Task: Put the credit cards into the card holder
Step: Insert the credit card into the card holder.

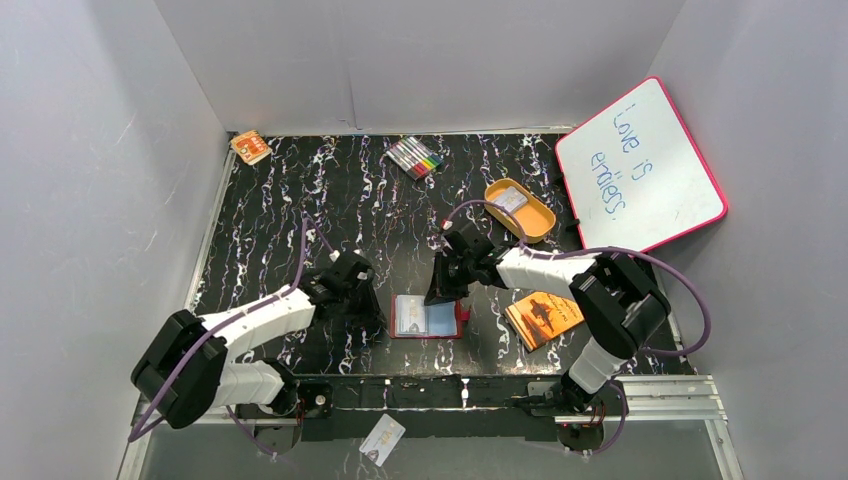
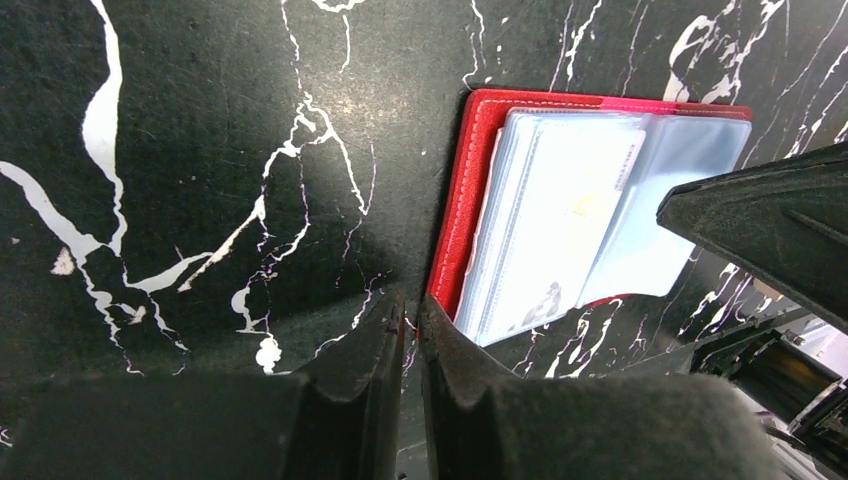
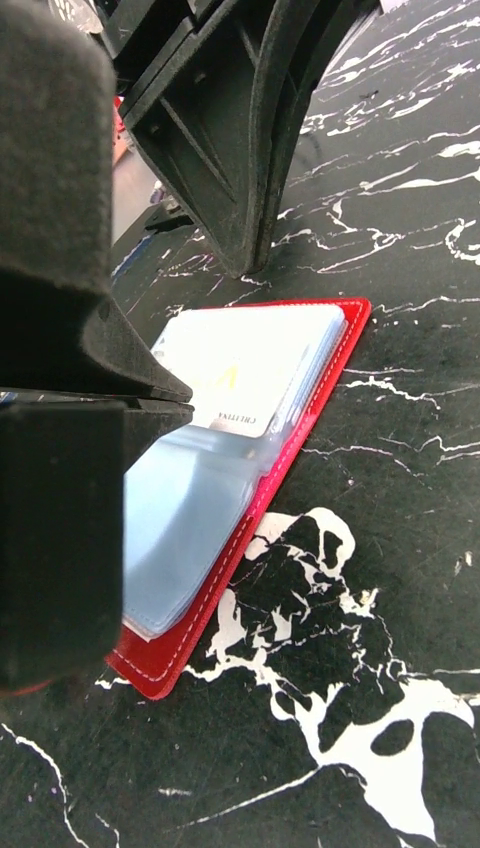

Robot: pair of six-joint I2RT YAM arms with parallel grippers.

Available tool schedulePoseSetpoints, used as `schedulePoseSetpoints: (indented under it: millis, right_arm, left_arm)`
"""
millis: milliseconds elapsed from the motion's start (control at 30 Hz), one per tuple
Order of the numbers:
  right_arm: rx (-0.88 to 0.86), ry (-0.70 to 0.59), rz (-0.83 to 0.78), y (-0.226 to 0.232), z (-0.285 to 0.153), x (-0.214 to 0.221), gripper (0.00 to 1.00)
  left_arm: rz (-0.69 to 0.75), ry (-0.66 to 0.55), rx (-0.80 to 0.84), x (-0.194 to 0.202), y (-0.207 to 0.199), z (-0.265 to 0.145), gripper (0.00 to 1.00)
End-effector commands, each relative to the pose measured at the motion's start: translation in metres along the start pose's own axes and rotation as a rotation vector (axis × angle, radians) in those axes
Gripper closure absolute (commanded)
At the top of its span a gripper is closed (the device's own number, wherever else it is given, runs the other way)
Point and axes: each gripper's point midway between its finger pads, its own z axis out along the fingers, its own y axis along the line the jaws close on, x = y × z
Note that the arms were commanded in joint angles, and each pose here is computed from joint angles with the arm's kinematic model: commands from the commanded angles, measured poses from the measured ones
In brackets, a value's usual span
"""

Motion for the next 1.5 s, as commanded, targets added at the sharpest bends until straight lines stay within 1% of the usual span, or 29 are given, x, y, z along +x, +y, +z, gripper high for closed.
schedulePoseSetpoints:
  millis: [0, 200, 400, 767, 1167, 1467]
  right_arm:
    - [0.009, 0.05, -0.011, -0.006, 0.004, 0.01, 0.93]
    - [0.025, 0.07, -0.009, -0.01, 0.008, 0.014, 1.0]
    - [0.029, 0.098, -0.015, -0.011, 0.013, 0.018, 1.0]
    - [0.004, 0.11, -0.031, 0.001, 0.017, 0.019, 1.0]
    - [-0.005, 0.118, -0.046, 0.01, 0.02, 0.02, 1.0]
    - [0.0, 0.092, -0.053, 0.011, 0.014, 0.018, 1.0]
  left_arm:
    - [0.004, 0.01, -0.028, 0.004, 0.007, 0.003, 0.91]
    - [0.003, 0.018, -0.043, 0.005, 0.01, 0.007, 0.92]
    - [0.002, 0.032, -0.035, 0.007, 0.008, 0.01, 0.93]
    - [0.004, 0.079, -0.011, 0.014, 0.004, 0.018, 0.95]
    - [0.006, 0.08, 0.011, 0.014, 0.0, 0.019, 0.96]
    - [0.001, 0.05, -0.029, 0.012, 0.01, 0.016, 0.96]
